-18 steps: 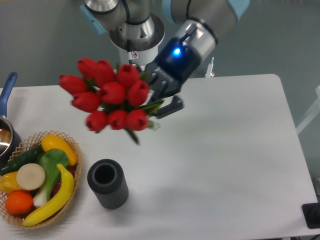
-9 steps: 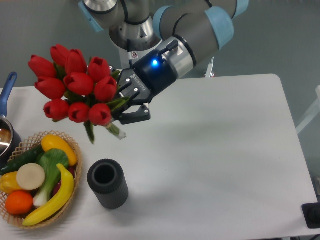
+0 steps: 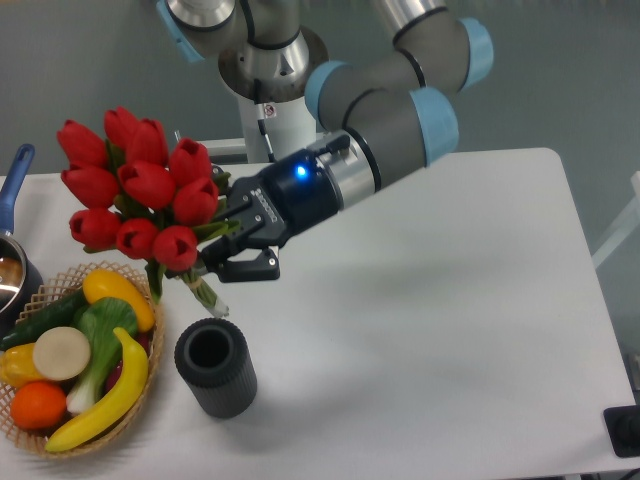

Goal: Insert the flowers into the vase
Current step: 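Carry the red tulip bouquet with the gripper toward the grey vase, then lower the tulip stems into the vase opening with the gripper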

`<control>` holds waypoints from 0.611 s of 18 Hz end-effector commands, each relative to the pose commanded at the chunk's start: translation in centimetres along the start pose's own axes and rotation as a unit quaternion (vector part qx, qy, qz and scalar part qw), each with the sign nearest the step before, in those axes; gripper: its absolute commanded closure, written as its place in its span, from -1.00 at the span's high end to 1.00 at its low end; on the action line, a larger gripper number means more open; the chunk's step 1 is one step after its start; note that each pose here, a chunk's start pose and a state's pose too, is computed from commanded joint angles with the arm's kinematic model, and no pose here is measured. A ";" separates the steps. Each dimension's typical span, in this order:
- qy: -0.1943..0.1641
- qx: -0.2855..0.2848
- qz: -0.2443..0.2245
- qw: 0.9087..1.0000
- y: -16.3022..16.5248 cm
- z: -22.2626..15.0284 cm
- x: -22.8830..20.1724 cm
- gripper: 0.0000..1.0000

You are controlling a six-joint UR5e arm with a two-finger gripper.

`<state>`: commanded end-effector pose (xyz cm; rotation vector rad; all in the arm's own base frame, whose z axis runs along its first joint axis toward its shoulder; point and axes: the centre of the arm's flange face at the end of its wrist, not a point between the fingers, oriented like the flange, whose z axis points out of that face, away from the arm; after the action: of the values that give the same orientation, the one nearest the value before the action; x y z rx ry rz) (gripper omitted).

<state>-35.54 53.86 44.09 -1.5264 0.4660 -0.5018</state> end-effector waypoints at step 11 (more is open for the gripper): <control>0.010 0.013 -0.018 1.000 2.4 0.6 -1.9 -0.39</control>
<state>-36.69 55.37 41.62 -1.5078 0.4457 -0.5505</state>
